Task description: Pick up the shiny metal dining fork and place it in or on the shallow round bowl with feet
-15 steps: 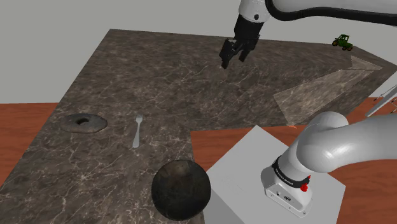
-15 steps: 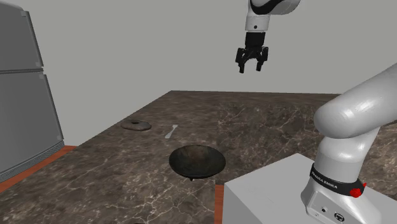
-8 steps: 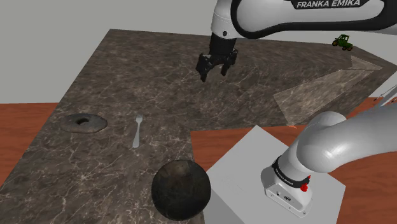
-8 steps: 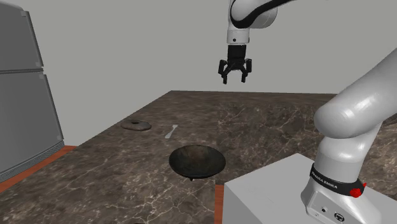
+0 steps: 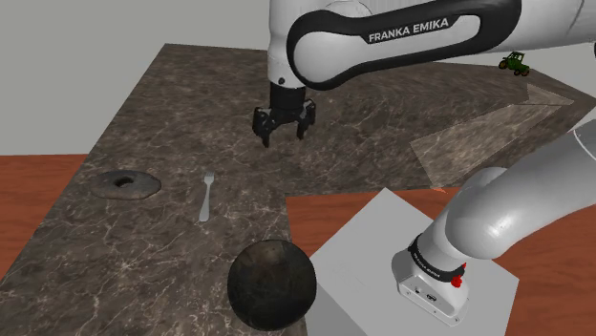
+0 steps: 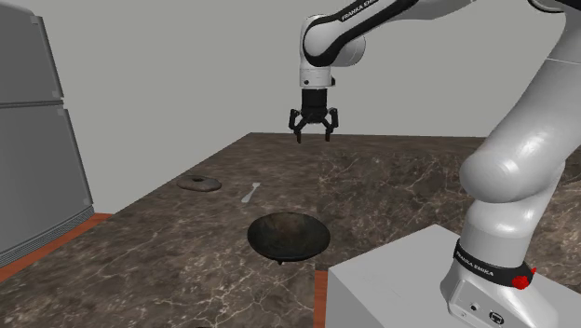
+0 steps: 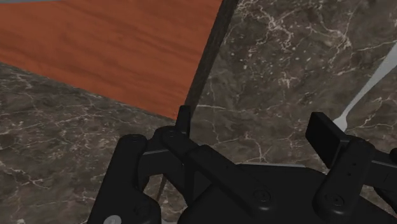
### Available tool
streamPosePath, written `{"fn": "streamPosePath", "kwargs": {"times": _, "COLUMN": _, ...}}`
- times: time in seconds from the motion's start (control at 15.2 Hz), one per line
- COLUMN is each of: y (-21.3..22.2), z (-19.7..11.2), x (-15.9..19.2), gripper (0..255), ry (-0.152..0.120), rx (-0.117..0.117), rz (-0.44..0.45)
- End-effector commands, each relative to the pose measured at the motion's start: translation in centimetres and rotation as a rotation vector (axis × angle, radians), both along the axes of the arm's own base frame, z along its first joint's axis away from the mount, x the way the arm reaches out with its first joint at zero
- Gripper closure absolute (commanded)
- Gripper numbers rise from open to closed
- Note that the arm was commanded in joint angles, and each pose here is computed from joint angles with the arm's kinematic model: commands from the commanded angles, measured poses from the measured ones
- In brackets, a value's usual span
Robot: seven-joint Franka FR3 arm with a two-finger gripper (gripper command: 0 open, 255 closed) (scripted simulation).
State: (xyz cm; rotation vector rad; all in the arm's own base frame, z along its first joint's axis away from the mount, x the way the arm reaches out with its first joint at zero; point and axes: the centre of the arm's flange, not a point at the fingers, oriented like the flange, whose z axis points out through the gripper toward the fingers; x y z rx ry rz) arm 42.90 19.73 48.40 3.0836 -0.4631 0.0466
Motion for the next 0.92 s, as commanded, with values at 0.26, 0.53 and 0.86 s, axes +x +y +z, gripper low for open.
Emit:
{"fn": "streamPosePath", "kwargs": {"times": 0.26, "y": 5.2, "z": -4.2, "x": 4.2, "gripper": 0, "ry": 0.049, "rx": 0.034, "rz": -0.084}}
{"fn": "streamPosePath", "kwargs": {"times": 0.53, "y": 8.6, "z": -7.1, "x": 6.9, "gripper": 0, "ry": 0.081, "rx": 0.055, "rz": -0.139}}
{"fn": "streamPosePath", "kwargs": {"times": 0.86, "y": 12.8, "z": -10.8, "x": 10.5, "gripper": 0, "ry": 0.121, "rx": 0.082, "rz": -0.207}}
